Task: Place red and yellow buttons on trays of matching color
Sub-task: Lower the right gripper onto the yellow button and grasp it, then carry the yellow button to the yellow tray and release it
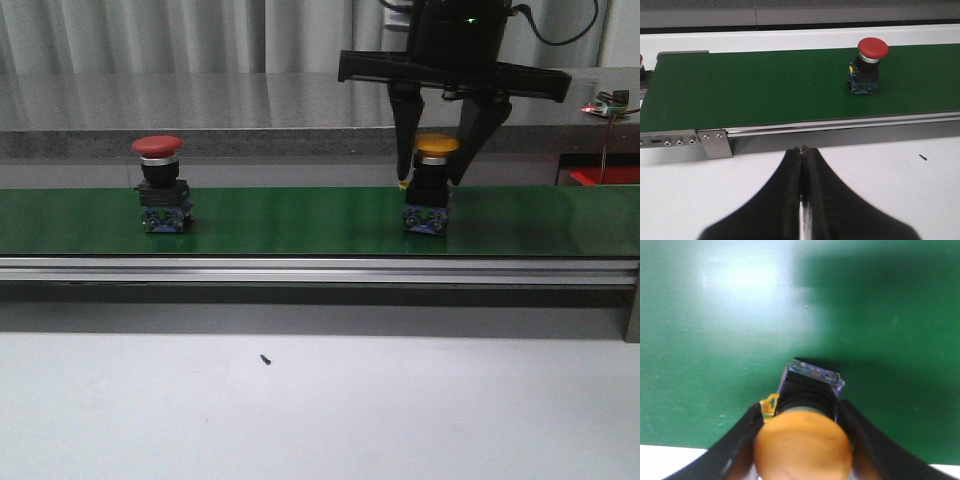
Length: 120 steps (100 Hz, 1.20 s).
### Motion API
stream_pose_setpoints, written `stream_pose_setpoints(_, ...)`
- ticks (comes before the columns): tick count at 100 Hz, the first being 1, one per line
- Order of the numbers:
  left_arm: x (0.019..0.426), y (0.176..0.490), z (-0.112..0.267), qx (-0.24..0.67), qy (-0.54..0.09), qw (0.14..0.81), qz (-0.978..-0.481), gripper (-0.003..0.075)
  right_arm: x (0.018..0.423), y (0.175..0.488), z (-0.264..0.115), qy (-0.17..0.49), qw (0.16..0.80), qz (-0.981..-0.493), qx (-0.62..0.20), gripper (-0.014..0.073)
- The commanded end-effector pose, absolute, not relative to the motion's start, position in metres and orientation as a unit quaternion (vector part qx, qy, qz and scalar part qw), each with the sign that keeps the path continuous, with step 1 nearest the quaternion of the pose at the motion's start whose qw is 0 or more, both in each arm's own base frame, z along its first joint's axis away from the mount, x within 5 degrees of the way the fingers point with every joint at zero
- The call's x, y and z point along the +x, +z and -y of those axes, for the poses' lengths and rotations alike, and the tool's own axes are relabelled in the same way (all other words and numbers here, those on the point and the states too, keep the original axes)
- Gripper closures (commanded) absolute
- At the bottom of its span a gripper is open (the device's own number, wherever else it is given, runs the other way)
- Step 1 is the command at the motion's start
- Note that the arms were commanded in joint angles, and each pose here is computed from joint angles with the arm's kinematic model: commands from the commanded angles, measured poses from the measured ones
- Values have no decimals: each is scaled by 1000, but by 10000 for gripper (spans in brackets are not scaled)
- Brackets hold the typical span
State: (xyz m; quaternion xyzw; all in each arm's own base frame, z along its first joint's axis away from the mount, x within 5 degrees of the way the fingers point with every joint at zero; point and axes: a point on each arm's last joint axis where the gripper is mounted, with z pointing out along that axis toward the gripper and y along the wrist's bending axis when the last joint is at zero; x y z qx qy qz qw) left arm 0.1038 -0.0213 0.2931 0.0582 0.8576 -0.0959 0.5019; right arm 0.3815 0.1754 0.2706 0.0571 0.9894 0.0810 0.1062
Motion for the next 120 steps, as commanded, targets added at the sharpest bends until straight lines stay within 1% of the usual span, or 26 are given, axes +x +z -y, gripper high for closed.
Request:
stream_pose_setpoints(1, 107, 308, 22, 50, -102, 540, -834, 740, 374, 315, -169, 107, 170, -978, 57, 385)
stream_pose_setpoints(16, 107, 308, 22, 50, -102, 540, -834, 740, 365, 336, -155, 79, 197, -976, 50, 385)
stream_pose_setpoints(33, 107, 308, 22, 50, -102, 540, -834, 740, 354, 359, -125, 29, 219, -973, 58, 385)
stream_pose_setpoints(49, 107, 308, 22, 50, -102, 540, -834, 740, 340, 373, -96, 11, 224, -973, 48, 385)
stream_pose_setpoints(59, 107, 308, 22, 50, -102, 540, -834, 740, 330, 380, -75, 5, 233, -971, 59, 385)
stream_pose_setpoints(80, 107, 308, 22, 50, -102, 540, -834, 739, 303, 381, -28, -14, 236, -967, 94, 389)
stream_pose_setpoints(97, 107, 308, 22, 50, -102, 540, -834, 740, 277, 372, 8, -27, 242, -959, 147, 402)
stream_pose_setpoints(120, 107, 308, 22, 50, -102, 540, -834, 740, 248, 364, 53, -50, 232, -946, 222, 402)
